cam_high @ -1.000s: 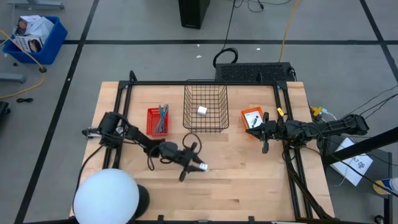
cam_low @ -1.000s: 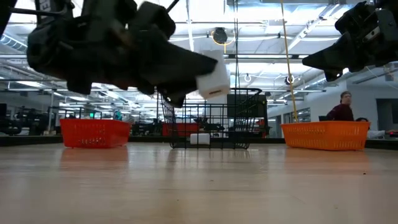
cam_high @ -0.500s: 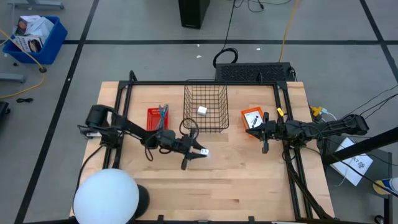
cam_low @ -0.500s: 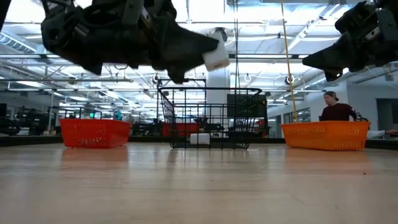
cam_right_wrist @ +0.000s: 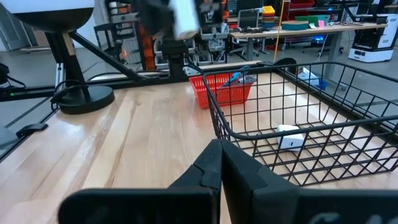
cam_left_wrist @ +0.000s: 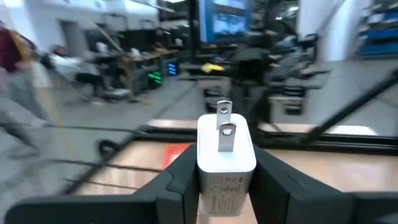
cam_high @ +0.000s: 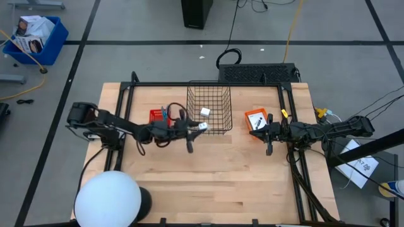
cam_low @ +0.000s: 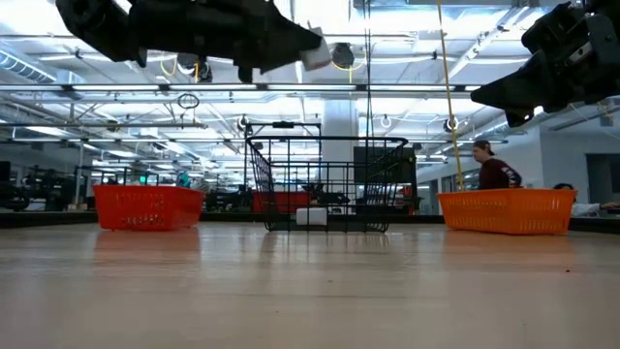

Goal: Pick and place items into bin
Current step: Put the white charger adapter into the wire basket

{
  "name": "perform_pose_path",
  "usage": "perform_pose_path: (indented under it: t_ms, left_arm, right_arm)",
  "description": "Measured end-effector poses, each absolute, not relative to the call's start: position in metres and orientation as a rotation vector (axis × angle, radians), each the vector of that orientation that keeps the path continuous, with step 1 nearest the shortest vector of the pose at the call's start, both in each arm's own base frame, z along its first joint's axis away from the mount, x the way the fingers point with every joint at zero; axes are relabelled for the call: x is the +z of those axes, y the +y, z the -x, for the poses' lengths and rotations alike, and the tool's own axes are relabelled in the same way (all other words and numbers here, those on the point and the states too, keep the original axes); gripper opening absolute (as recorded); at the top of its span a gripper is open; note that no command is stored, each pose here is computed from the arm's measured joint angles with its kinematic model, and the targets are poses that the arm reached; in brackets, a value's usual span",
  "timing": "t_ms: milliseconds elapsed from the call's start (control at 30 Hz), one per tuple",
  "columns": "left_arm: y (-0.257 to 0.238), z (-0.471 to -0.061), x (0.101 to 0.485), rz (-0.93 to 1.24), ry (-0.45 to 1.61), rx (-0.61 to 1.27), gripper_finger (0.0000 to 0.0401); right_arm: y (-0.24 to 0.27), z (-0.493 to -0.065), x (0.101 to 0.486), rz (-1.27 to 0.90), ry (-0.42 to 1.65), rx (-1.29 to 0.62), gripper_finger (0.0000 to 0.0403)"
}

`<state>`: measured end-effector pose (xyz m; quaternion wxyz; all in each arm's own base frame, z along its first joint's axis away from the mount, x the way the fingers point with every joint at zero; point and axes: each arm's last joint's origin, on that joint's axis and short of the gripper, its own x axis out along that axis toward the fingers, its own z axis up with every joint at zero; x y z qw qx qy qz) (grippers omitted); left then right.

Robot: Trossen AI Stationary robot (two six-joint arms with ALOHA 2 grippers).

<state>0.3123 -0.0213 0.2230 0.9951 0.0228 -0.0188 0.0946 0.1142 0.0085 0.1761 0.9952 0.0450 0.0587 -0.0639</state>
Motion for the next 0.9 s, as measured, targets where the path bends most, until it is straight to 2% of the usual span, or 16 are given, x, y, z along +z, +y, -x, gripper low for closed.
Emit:
perform_pose_path:
  t_ms: [133, 467, 633, 900]
  left_arm:
    - [-0.007, -0.307, 0.229, -0.102, 0.001, 0.26, 0.0113]
    - [0.041, -0.302, 0.232, 0.011, 0.005, 0.36, 0.0113]
    - [0.074, -0.307, 0.243, 0.108, -0.009, 0.328, 0.0113]
    - [0.129, -0.332, 0.265, 0.24, 0.159, 0.43, 0.0113]
  right_arm:
    - [0.008, -0.114, 0.176, -0.09, 0.118, -0.128, 0.0]
    - [0.008, -0.114, 0.176, -0.09, 0.118, -0.128, 0.0]
    - [0.008, -0.114, 0.176, -0.09, 0.118, -0.128, 0.0]
    - [0.008, -0.114, 0.176, -0.09, 0.117, -0.128, 0.0]
